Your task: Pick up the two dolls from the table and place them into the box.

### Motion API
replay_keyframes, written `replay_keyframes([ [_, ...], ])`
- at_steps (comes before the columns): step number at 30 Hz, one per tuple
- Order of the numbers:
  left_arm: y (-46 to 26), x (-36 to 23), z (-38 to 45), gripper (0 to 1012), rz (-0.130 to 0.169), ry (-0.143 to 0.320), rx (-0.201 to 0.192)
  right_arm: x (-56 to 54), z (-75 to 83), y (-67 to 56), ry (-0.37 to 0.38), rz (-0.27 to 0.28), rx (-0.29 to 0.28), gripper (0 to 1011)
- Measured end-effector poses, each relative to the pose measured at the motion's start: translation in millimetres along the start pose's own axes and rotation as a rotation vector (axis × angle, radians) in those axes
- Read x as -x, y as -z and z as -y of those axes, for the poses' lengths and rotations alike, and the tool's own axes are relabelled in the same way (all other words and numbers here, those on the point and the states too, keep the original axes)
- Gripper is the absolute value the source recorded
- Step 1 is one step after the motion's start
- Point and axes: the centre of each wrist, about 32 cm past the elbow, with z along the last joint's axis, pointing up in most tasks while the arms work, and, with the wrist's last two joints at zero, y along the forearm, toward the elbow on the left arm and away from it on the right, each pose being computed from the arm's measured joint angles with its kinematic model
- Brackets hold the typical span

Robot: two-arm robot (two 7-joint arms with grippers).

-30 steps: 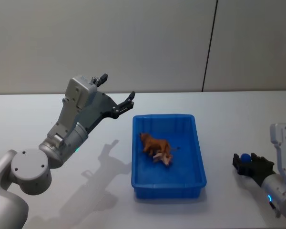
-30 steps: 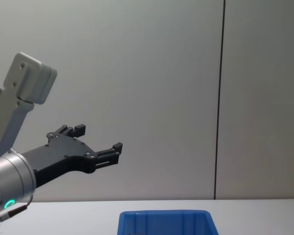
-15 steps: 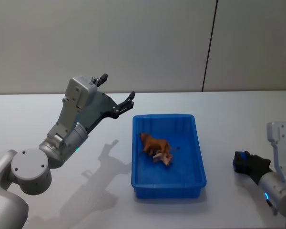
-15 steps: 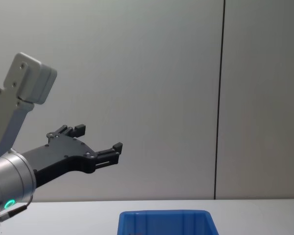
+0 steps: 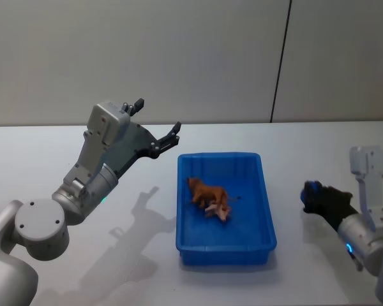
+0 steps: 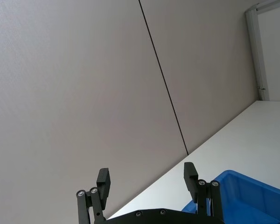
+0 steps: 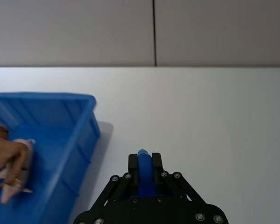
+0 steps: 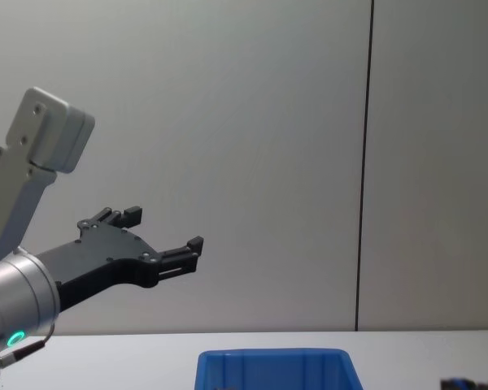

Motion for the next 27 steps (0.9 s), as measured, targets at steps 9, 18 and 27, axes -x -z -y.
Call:
replay_keyframes([
  [9, 0.0, 0.0, 0.0, 1001, 0.0, 0.0, 0.0, 13.3, -1.3, -21.9, -0.097, 0.028, -0.115, 127],
  [18, 0.0, 0.0, 0.0, 1001, 0.0, 0.0, 0.0, 27.9, -2.9, -43.4, -0.226, 0.048, -0.222, 96],
  [27, 0.0, 0.0, 0.0, 1001, 0.0, 0.0, 0.0, 43.3, -6.3, -57.4, -0.362, 0.059, -0.287, 96],
])
